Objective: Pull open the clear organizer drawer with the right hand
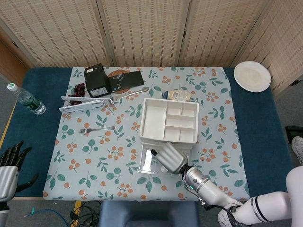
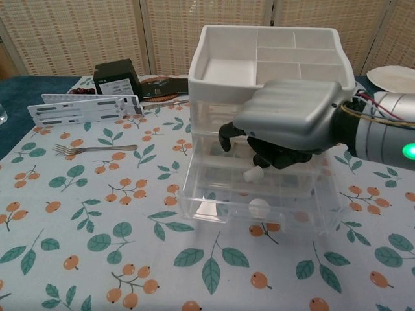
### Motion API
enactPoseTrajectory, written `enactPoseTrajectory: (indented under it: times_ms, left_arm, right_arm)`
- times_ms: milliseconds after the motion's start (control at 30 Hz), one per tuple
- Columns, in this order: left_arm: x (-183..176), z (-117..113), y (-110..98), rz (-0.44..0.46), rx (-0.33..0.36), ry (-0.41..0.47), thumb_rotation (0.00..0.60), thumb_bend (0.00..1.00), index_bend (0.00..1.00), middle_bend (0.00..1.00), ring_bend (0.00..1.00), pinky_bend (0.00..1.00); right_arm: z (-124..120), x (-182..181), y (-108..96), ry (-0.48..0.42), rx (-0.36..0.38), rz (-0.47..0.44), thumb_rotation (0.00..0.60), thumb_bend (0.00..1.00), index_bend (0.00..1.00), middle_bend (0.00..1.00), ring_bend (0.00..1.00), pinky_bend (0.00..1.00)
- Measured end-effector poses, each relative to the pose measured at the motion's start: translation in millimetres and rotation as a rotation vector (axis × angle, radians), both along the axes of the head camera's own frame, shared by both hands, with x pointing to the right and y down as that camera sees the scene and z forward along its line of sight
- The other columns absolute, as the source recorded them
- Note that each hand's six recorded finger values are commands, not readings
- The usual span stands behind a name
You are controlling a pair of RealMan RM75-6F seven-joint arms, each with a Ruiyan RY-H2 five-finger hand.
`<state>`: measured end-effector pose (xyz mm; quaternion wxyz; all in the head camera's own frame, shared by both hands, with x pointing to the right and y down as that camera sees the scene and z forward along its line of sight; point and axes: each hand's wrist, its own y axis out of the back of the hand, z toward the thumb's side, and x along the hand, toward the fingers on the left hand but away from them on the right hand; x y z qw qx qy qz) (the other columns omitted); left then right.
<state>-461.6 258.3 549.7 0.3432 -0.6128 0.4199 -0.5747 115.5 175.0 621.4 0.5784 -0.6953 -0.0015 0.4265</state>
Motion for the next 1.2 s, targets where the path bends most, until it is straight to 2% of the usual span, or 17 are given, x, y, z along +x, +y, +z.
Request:
enactPoseTrajectory:
  times_ms: [233, 467, 800, 1200]
  left_arm:
    - [-1.2, 1.0, 0.8, -0.002, -0.004, -0.001, 0.600, 0.25, 0.14, 0.00, 0.04, 0.07]
    - [-1.0, 2.0, 1.0, -0.001, -0.006, 0.000, 0.600, 0.25, 0.14, 0.00, 0.04, 0.07]
    - [-1.5, 2.9, 1.1, -0.002, -0.008, 0.000, 0.600, 0.25, 0.14, 0.00, 0.04, 0.07]
    - [-1.0, 2.7, 1.4, -0.002, -0.008, -0.001, 0.600, 0.25, 0.14, 0.00, 0.04, 0.07]
  right_arm:
    - [13.3, 9.3, 5.8, 0.086, -0.027, -0.009, 0.600, 0.31, 0.27, 1.00, 1.00, 1.00]
    - [19.6, 14.2, 7.7, 0.123, -0.034, -0.014, 0.600, 0.32, 0.27, 1.00, 1.00, 1.00]
    - [14.0, 19.9, 14.3, 0.128, -0.063, -0.014, 0.600, 0.33, 0.28, 1.00, 1.00, 1.00]
    - [-11.6, 22.3, 8.3, 0.036, -0.038, 0.018, 0.600, 0.35, 0.27, 1.00, 1.00, 1.00]
